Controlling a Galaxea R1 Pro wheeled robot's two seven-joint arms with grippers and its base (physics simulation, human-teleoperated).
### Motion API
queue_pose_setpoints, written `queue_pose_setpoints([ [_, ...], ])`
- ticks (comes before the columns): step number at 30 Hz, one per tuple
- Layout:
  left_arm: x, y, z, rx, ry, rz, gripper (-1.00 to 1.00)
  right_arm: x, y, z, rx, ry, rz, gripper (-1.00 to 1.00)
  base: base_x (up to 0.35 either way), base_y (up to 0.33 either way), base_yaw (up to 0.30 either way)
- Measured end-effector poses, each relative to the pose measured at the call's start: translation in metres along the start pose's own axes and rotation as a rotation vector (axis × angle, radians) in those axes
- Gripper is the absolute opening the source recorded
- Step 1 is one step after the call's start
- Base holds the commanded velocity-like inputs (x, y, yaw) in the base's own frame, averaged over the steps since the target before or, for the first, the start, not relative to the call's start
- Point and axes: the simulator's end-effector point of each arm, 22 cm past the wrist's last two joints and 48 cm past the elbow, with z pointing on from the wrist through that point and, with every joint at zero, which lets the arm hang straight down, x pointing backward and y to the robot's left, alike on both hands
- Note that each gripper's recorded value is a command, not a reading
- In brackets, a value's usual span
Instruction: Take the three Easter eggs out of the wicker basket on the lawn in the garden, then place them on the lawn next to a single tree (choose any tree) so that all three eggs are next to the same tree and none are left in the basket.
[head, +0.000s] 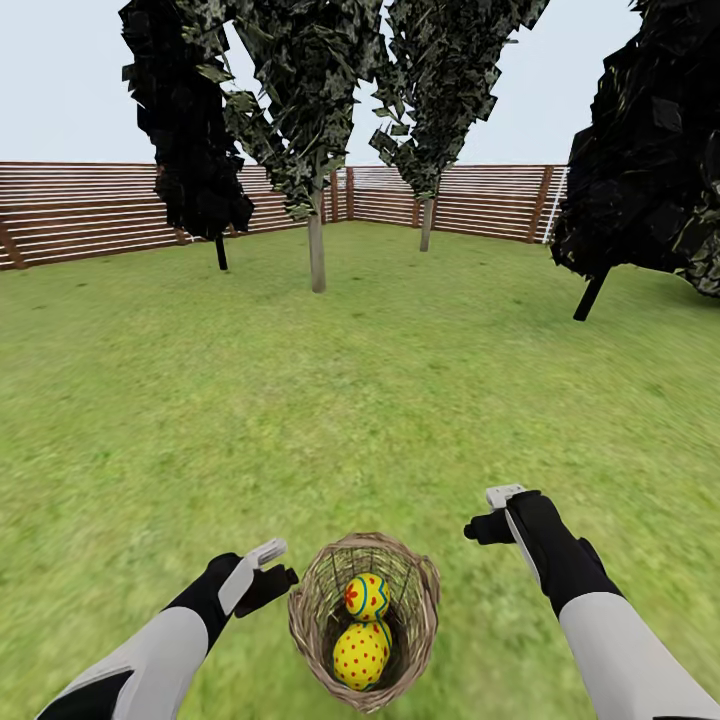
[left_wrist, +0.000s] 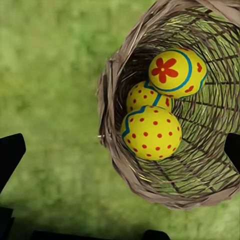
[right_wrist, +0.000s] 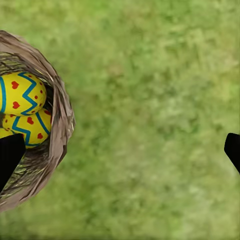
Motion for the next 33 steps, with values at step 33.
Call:
queue_pose_setpoints([
  [33, 0.004, -0.001, 0.026, 0.011, -0.016, 0.007, 1.0, 0.013, 0.005, 0.025, -0.009, -0.006, 0.002, 1.0, 0.047, -0.038, 0.0],
])
